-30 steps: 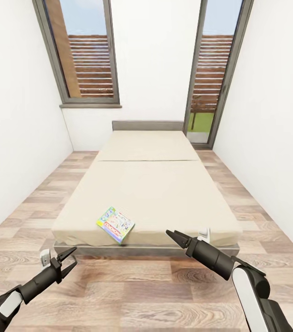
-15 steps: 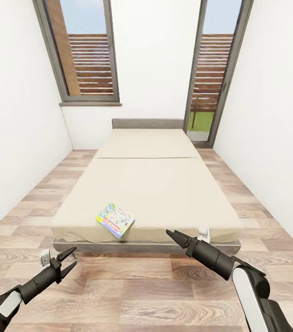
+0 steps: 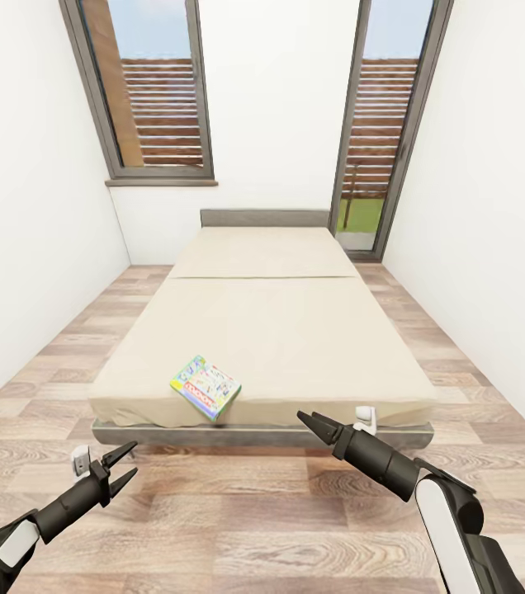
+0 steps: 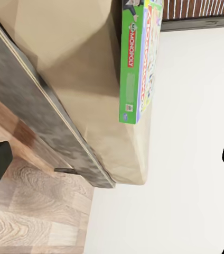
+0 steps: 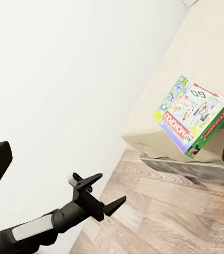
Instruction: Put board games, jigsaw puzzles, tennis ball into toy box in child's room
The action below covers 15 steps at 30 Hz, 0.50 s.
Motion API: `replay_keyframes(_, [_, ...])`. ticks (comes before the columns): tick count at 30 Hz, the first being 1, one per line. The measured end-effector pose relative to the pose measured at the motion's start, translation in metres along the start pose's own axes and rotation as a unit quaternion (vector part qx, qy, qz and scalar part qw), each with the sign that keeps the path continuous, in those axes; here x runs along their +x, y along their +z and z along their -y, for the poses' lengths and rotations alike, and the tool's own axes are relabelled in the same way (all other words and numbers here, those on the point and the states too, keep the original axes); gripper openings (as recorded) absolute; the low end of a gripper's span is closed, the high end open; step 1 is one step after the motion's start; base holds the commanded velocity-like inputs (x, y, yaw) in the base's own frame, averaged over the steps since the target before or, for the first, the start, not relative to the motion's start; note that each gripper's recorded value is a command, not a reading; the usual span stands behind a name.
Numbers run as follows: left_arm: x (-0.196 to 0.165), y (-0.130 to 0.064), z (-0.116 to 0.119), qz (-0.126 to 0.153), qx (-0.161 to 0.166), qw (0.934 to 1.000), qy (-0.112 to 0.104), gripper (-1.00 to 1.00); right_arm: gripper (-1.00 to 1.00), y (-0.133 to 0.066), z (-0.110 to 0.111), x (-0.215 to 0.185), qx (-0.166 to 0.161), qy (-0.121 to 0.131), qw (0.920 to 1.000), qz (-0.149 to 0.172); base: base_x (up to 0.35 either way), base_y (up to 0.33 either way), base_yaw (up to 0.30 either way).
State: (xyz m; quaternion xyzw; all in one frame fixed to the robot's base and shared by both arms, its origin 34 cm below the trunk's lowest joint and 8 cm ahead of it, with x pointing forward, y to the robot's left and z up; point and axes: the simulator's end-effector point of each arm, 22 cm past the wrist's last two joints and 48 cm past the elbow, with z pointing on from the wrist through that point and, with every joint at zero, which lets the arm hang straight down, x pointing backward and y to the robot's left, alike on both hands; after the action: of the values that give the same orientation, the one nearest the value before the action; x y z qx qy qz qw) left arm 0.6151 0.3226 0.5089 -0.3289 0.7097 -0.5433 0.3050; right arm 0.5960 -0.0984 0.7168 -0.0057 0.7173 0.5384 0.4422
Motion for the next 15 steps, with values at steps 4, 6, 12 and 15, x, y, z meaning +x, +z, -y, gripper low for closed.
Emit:
replay_keyframes(4, [0.0003,0.0005,0.0003,0.000,0.001,1.0000,0.000,1.00,1.00,0.0000,-0.0001,0.0001,0.000,0.000,1.0000,0.000,0.000,0.000,0.000])
replay_keyframes(6, [0.0004,0.0005,0.0004,0.000,0.001,1.0000,0.000,1.00,1.00,0.0000,0.0000,0.0000,0.000,0.000,1.0000,0.000,0.000,0.000,0.000])
replay_keyframes(12, [0.0005,0.0006,0.0005,0.000,0.001,1.0000,0.000,1.00,1.00,0.0000,0.0001,0.0001,0.000,0.000,1.0000,0.000,0.000,0.000,0.000])
replay_keyframes(15, [0.0003,0.0008,0.0008,0.000,0.001,1.0000,0.000,1.00,1.00,0.0000,0.0000,0.0000,0.000,0.000,1.0000,0.000,0.000,0.000,0.000])
